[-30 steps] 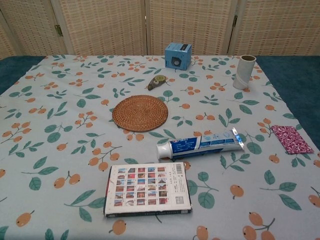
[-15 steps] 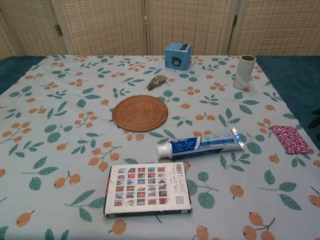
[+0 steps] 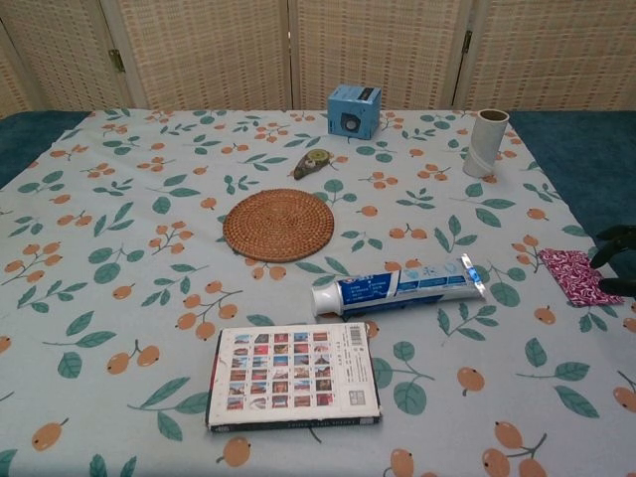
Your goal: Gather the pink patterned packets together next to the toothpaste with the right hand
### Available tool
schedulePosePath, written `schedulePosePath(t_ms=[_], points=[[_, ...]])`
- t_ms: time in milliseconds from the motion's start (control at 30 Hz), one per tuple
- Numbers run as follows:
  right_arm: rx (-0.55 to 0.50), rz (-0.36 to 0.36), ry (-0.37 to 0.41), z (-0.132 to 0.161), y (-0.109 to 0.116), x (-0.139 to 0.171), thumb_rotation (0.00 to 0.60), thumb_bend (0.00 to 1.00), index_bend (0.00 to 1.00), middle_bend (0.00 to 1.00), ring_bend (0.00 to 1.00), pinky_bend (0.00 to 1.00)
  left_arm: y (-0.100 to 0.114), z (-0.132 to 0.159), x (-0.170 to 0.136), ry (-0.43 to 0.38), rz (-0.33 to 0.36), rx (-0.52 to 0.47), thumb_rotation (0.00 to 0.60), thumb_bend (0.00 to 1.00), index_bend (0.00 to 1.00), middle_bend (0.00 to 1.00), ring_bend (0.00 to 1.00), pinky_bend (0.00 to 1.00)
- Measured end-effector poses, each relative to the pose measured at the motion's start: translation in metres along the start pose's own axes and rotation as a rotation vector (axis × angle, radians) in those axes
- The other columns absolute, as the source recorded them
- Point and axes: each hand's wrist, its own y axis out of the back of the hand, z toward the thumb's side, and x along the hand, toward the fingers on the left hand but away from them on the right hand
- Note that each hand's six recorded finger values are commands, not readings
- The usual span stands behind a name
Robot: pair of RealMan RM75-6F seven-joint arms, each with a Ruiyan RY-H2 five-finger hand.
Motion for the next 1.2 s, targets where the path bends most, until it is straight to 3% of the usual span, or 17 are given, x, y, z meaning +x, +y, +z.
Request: schedulePosePath(t_ms=[467,1200], points=[[0.049,0.011,0.022,0.014,-0.007,-0.011,0.14,0.22,0.21,0.02,0.0,0.0,-0.001,-0.002,-0.002,0.005,-0.004,0.001,0.6,0.43,0.28,0.2,0.2,0.0],[0.11,0.04,0.176,0.077,-0.018,-0.016,0.138,0.22,0.21,0.02,0.0,0.0,-0.005,-0.009,-0.006,0.019,-0.015,-0.005,0.6,0.43,0.28,0.2,0.2,0.0]])
